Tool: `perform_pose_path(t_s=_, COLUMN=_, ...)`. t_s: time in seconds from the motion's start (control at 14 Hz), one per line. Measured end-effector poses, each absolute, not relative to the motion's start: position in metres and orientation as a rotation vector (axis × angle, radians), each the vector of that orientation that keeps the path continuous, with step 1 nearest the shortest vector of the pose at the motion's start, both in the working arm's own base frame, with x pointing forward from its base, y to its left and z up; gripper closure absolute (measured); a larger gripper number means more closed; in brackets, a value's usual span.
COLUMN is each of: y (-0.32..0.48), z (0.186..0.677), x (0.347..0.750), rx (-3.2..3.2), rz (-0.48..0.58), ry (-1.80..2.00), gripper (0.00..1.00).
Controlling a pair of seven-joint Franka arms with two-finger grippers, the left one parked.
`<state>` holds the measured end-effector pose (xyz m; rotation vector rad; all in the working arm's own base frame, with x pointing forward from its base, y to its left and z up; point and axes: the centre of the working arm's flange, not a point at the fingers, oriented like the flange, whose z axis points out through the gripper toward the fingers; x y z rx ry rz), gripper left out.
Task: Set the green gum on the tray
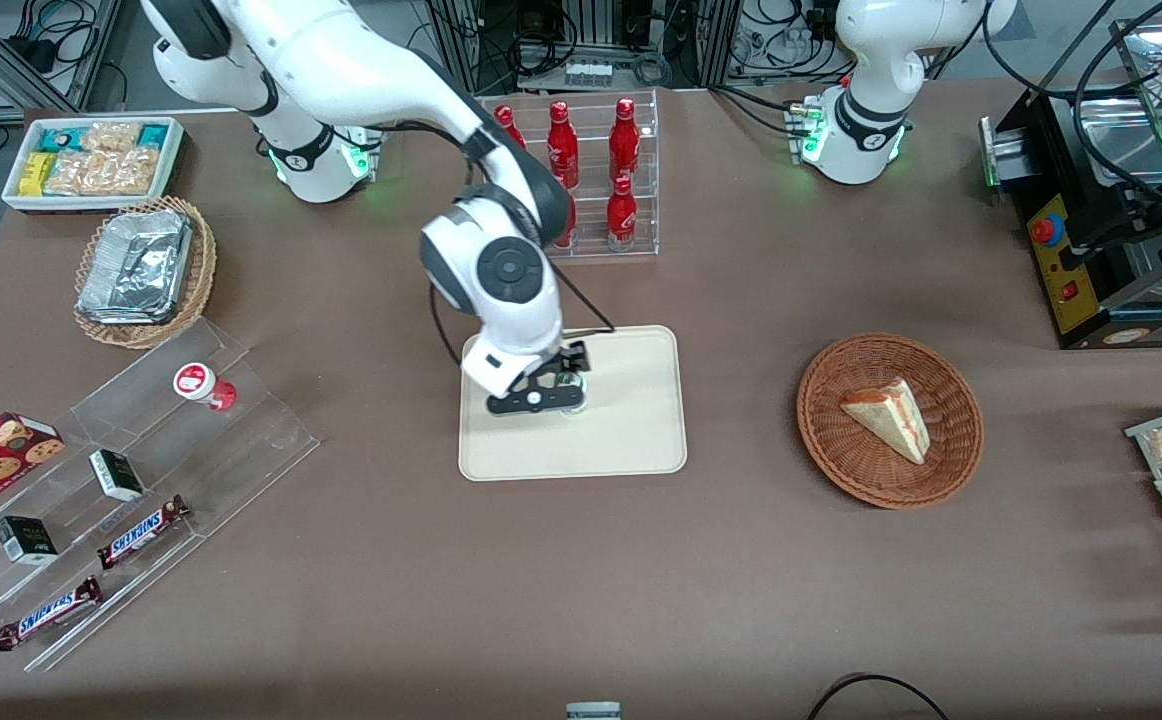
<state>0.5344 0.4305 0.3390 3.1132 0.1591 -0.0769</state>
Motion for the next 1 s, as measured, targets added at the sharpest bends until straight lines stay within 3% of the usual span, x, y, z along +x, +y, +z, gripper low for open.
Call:
perform_pose_path(t_s=0.57, y=0.305, z=0.441, x=0.565, rx=3.076, rz=-0.244, ry=0.342, gripper=0.0)
perform_pose_path(t_s=1.0, y=0.167, z=0.498, x=0.593, rx=3.12, rz=-0.214, ry=0.403, gripper=0.0)
